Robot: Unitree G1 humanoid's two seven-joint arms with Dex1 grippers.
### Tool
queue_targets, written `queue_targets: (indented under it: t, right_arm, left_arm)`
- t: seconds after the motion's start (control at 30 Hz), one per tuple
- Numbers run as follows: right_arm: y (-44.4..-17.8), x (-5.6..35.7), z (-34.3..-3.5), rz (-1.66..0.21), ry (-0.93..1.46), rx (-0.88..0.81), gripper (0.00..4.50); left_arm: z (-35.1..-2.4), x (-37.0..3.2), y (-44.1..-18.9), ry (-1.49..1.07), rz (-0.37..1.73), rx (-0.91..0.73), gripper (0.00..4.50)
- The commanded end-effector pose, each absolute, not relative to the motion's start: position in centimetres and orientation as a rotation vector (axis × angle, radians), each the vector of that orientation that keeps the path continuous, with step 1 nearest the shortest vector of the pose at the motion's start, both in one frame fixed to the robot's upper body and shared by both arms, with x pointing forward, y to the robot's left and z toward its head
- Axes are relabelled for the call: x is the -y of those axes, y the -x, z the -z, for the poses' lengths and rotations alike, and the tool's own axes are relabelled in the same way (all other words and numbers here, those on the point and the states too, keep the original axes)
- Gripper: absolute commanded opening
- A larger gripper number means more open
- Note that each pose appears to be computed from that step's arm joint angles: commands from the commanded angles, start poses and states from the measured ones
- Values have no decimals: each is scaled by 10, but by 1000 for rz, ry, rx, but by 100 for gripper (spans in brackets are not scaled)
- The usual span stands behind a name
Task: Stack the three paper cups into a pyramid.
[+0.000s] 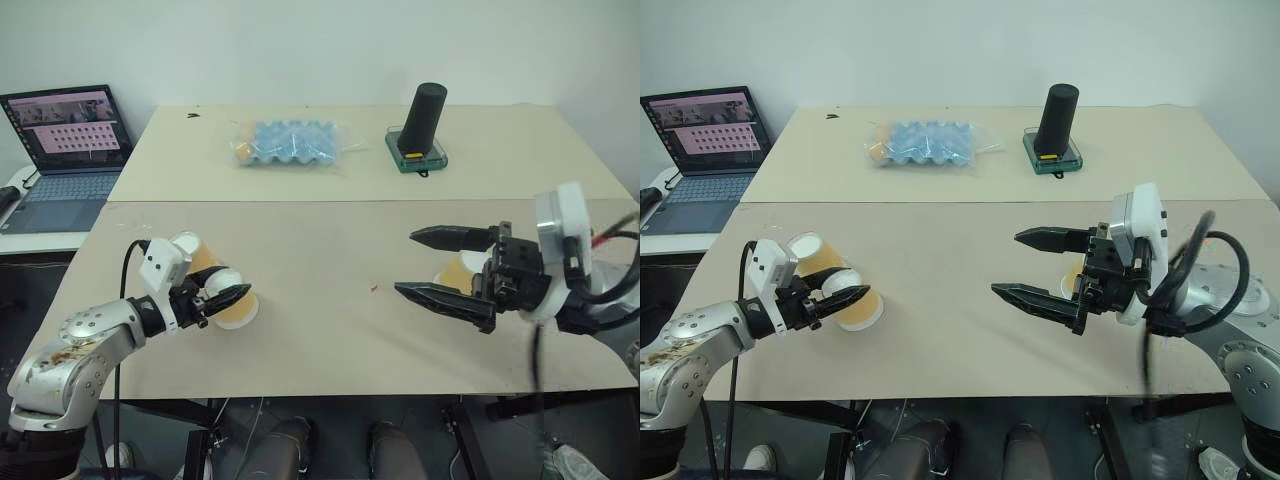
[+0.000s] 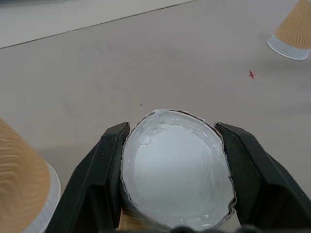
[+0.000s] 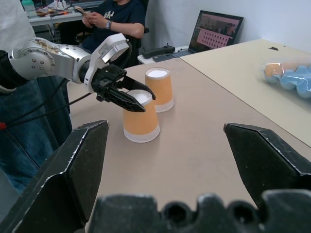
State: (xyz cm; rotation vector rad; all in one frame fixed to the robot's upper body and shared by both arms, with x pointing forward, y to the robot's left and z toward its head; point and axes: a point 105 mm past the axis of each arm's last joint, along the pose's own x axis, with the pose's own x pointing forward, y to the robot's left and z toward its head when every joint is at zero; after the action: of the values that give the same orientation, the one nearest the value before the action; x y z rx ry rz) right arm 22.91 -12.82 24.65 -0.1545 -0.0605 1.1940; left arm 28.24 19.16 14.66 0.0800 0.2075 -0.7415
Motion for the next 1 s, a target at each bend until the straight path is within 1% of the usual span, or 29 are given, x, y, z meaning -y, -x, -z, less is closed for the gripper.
queue_targets:
  t: [0.03,0.13,0.2,0.37,0.47,0.53,0.6,0.73,0.8,0.9,1.0]
  right_arm:
    - [-224,129,-254,-1188,183,98,450]
    - [-225,129,-253,-1183,186,95,450]
    - [-226,130,-252,-1174,190,91,450]
    - [-228,132,-250,-1153,199,90,450]
    - [-228,131,-249,-1145,196,98,450]
    - [-227,131,-249,-1140,194,104,450]
    - [-227,130,-248,-1132,191,107,450]
    - [-228,129,-244,-1108,195,110,450]
    - [-226,129,-243,-1095,194,116,450]
    - [-225,130,-242,-1073,199,119,450]
    - [-222,128,-240,-1050,201,125,450]
  left_arm:
    - [-154,-188,-283,-99,754,-186,257]
    - [-157,-187,-285,-103,751,-177,257]
    - [-164,-181,-288,-123,756,-146,257]
    - [-194,-165,-293,-163,816,-42,257]
    - [-227,-143,-297,-188,932,39,257]
    - [-240,-131,-300,-213,997,67,257]
    - [-246,-115,-305,-222,1087,75,257]
    - [-244,-84,-320,-227,1225,60,257]
    - [-233,-64,-330,-226,1296,30,257]
    - [-215,-46,-344,-251,1367,-13,257]
    - [-207,-23,-355,-255,1430,-28,257]
